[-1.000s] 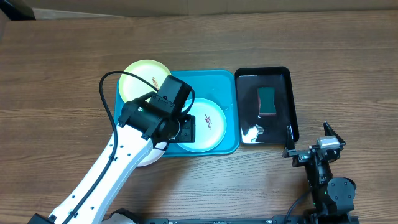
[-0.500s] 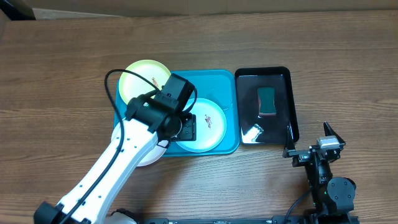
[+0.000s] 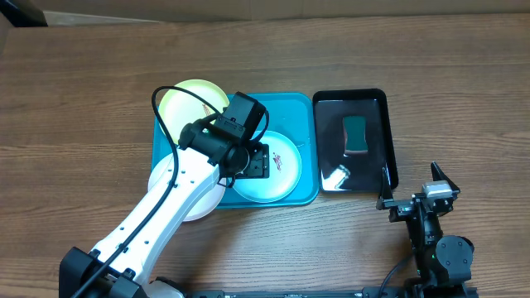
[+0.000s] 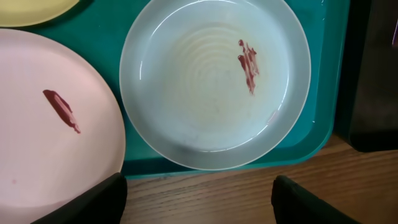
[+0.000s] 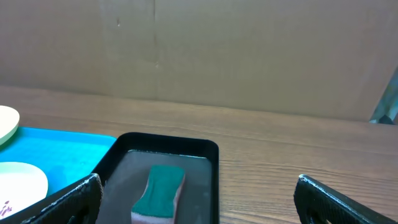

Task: Clean dirty plates on tray and stack at the side
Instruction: 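Lower the left gripper and pinch the light blue plate's left rim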

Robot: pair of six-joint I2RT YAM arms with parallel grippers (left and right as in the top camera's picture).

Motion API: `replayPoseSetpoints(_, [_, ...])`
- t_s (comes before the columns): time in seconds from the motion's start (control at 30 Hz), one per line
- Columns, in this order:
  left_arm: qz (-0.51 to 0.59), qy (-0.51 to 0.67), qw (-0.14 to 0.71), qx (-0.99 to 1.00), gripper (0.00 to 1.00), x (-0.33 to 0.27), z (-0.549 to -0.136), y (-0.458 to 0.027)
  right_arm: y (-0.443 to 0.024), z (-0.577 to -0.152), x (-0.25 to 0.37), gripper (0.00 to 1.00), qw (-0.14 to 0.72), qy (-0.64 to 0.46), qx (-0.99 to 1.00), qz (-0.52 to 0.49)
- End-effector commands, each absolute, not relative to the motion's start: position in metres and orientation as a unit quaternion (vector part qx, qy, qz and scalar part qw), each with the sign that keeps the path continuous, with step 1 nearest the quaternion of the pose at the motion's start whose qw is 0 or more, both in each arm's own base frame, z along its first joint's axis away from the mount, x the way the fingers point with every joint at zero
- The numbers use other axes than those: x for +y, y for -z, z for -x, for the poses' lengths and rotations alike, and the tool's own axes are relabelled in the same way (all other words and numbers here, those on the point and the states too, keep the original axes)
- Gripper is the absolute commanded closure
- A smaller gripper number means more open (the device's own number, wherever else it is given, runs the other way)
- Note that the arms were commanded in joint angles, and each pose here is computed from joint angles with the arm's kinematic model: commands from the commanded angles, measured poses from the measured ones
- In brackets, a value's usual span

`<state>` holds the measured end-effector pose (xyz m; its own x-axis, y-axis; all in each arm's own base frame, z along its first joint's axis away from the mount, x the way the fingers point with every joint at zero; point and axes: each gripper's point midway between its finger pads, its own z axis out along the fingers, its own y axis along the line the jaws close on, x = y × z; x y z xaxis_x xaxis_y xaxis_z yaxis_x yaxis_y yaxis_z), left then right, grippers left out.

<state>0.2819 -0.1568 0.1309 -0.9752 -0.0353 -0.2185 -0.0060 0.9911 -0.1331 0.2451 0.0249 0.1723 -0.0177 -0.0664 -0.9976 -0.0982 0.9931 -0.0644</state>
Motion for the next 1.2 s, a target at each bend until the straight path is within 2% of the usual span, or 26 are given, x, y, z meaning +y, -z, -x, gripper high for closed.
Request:
replayPoseSetpoints(0.0, [0.022, 0.048, 0.118, 0.992, 0.23, -0.152, -0.284, -0.128, -0.17, -0.246, 0.022, 0.0, 0.7, -0.007, 0.712, 0.05])
replayPoseSetpoints(0.5, [0.024, 0.029, 0.129, 0.991, 0.16, -0.145, -0.288, -0.129, -0.17, -0.246, 0.022, 0.0, 0.7, -0.007, 0.712, 0.05])
replayPoseSetpoints(1.17, [0.026, 0.019, 0.135, 0.99, 0.12, -0.141, -0.29, -0.129, -0.17, -0.246, 0.022, 0.0, 0.7, -0.007, 0.712, 0.05])
